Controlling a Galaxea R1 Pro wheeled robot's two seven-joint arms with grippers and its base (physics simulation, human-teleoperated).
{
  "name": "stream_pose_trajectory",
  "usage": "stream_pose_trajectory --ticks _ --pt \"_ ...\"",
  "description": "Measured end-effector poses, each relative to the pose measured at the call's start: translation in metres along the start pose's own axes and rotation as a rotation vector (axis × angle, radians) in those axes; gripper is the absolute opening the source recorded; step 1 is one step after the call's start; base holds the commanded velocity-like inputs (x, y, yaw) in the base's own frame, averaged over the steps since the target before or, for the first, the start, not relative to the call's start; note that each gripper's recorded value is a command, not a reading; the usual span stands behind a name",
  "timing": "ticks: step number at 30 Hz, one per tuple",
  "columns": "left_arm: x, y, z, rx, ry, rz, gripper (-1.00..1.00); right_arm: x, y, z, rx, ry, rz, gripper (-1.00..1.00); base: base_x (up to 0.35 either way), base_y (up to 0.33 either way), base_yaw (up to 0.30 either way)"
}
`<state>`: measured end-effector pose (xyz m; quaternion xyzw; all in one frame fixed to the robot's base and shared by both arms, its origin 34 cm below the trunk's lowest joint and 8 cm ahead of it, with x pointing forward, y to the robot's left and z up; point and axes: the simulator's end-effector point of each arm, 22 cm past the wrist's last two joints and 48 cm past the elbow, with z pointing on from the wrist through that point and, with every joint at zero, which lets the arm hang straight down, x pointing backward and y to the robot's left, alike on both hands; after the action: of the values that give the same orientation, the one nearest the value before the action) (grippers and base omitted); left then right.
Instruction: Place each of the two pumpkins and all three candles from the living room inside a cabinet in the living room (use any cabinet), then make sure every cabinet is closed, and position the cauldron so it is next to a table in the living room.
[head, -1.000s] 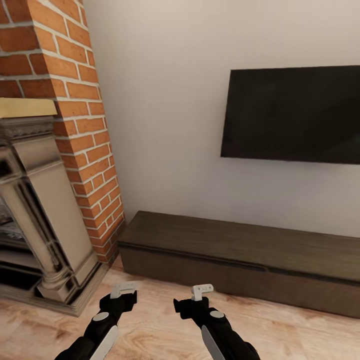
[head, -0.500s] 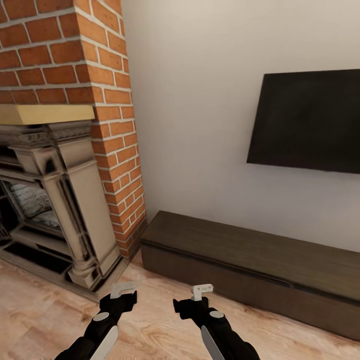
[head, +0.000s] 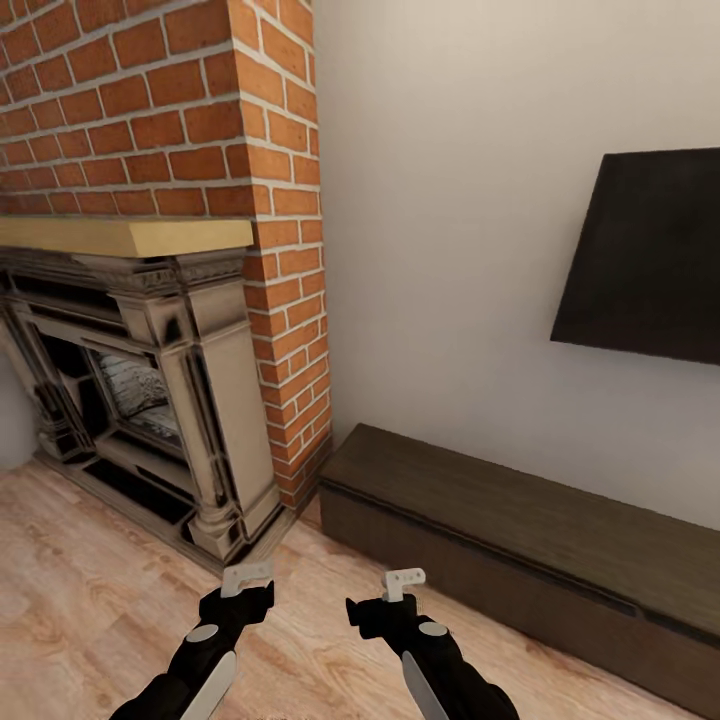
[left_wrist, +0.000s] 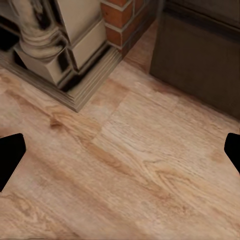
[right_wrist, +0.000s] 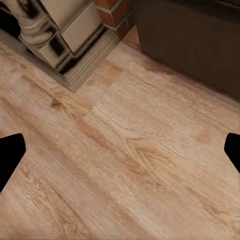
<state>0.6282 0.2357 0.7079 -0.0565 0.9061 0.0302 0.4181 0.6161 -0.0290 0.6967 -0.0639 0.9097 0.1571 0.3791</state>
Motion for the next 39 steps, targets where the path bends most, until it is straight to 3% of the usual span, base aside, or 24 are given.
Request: stream_pose_trajectory --ticks 16,39 --pt "-0.019 0.000 -0.016 0.001 -0.001 0.000 1.00 -0.018 0.006 -0.017 -0.001 0.001 -0.001 1.00 -0.151 0.000 0.291" --pt "-0.027 0.006 -0.035 -0.013 0.035 0.006 1.00 -0.040 0.014 -0.040 0.002 0.002 -0.009 1.00 -0.011 0.000 0.291"
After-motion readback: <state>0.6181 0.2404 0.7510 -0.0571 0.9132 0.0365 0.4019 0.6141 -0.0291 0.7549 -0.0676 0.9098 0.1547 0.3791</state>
